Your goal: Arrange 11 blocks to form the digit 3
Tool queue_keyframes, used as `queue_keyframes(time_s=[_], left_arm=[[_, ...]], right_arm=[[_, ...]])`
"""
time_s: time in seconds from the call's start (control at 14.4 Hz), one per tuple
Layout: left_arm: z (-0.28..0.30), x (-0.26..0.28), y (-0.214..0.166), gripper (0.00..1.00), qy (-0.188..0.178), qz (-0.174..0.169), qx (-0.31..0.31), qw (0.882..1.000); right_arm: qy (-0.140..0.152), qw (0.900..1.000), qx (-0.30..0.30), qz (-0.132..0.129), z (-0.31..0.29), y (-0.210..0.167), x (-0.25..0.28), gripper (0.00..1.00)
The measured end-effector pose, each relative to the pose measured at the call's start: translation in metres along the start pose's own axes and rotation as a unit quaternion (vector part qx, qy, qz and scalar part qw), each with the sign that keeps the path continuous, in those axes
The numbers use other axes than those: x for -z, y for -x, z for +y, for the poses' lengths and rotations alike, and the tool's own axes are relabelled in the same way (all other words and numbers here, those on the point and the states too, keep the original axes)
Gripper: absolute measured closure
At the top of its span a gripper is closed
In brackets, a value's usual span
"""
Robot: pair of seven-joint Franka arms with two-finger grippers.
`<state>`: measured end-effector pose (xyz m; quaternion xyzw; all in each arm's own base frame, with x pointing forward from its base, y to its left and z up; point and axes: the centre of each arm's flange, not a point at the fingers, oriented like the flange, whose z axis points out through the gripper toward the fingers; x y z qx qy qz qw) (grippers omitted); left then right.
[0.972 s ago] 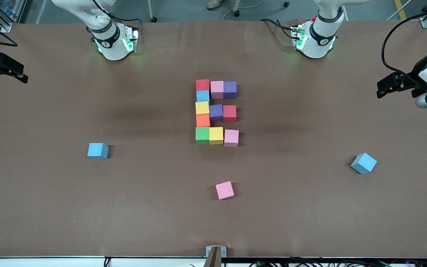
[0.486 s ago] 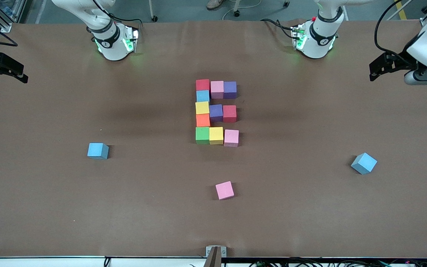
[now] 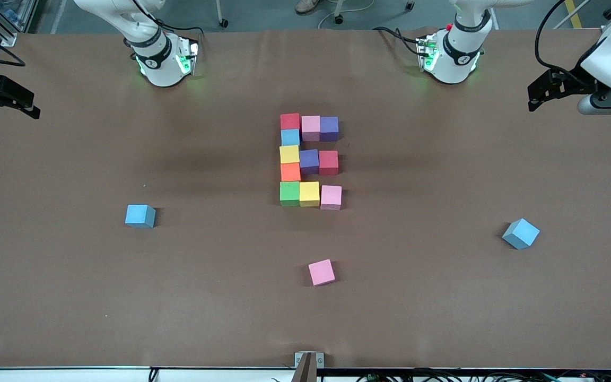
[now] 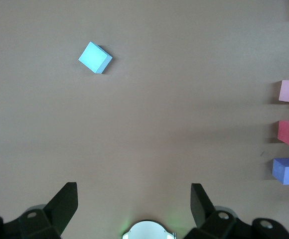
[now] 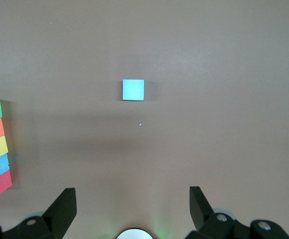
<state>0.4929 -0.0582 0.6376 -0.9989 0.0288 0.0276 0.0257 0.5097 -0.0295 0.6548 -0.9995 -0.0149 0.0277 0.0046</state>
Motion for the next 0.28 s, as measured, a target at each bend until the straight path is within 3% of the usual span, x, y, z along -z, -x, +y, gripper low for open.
queue_keyframes(time_s=[0.28], left_arm=[[-0.0013,0.0045,-0.0074,0.0,0.001,0.01,0.001,1.0]], right_arm=[[0.0,1.0,0.0,0.0,0.0,0.0,0.0,0.0]])
